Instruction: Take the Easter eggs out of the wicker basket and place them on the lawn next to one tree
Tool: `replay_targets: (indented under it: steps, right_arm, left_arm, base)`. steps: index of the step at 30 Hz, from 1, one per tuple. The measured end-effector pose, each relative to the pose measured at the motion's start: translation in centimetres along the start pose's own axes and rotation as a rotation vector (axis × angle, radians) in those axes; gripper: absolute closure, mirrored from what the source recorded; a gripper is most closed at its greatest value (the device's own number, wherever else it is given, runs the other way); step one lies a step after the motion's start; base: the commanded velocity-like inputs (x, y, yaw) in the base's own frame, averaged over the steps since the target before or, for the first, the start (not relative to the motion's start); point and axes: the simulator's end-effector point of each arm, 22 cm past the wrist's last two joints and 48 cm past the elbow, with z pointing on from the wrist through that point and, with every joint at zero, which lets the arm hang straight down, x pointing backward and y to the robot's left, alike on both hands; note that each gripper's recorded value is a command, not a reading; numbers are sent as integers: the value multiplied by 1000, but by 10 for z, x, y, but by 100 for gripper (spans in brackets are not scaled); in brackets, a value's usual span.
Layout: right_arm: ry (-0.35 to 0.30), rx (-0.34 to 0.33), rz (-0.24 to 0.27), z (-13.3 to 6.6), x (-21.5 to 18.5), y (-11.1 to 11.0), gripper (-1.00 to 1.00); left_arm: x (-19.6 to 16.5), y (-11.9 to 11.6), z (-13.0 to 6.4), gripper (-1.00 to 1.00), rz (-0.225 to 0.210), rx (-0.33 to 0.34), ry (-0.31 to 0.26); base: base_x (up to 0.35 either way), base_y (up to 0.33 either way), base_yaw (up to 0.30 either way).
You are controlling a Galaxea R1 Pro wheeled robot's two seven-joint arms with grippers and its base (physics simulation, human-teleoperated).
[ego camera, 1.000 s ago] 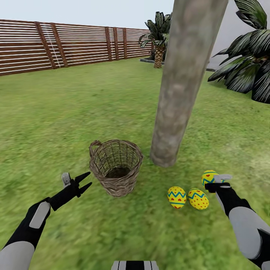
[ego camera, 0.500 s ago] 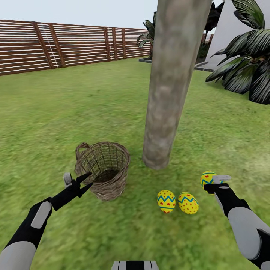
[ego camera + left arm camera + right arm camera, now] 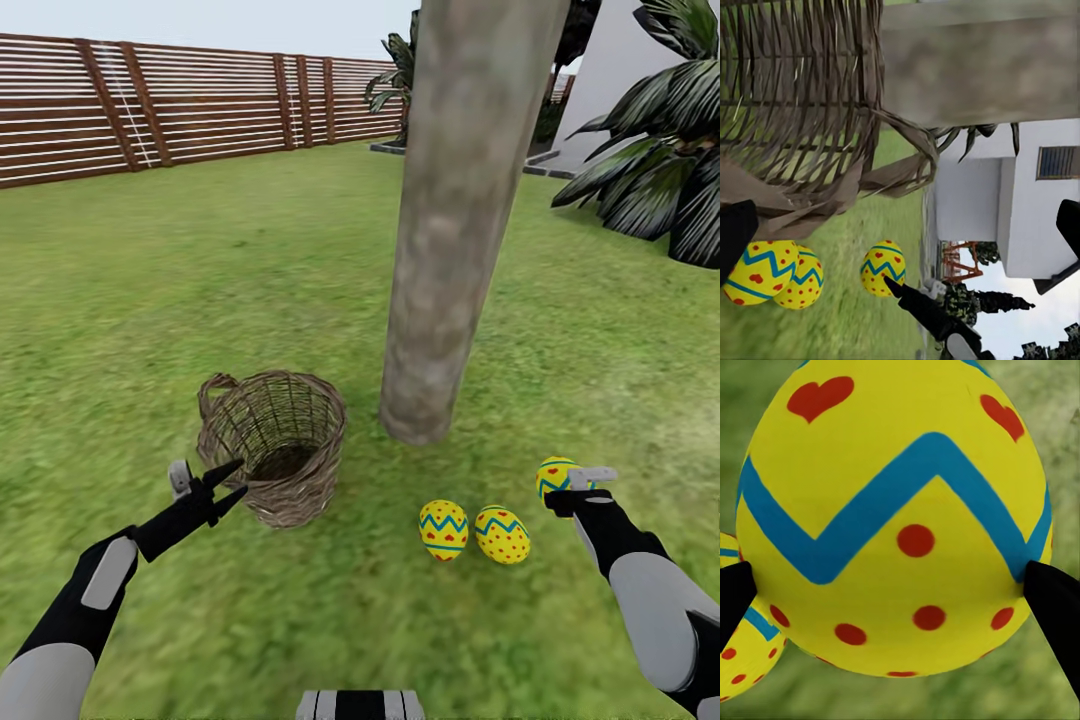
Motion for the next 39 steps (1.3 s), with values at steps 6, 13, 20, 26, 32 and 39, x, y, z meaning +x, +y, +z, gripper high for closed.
replay_targets:
  steps: [6, 13, 20, 26, 32, 39]
  right_arm:
    - [21, -7, -8, 8, 13, 8, 100]
    - [41, -10, -12, 18, 25, 12, 100]
    - [54, -6, -22, 23, 33, 14, 100]
    - [51, -8, -25, 23, 32, 15, 100]
    - [50, -11, -24, 23, 31, 15, 100]
    - [51, -14, -21, 23, 32, 16, 100]
  left_arm:
    - [5, 2, 7, -100, 23, -4, 26]
    - [79, -19, 50, -100, 157, 19, 273]
    - [123, -41, 66, -100, 242, 68, 405]
    - [125, -42, 67, -100, 245, 71, 408]
    - [126, -42, 67, -100, 246, 71, 411]
    - [119, -41, 71, -100, 289, 84, 366]
  base:
    - [0, 0, 0]
    - [0, 0, 0]
    - [0, 0, 0]
    - [79, -197, 0]
    - [119, -311, 62]
    - [21, -55, 218]
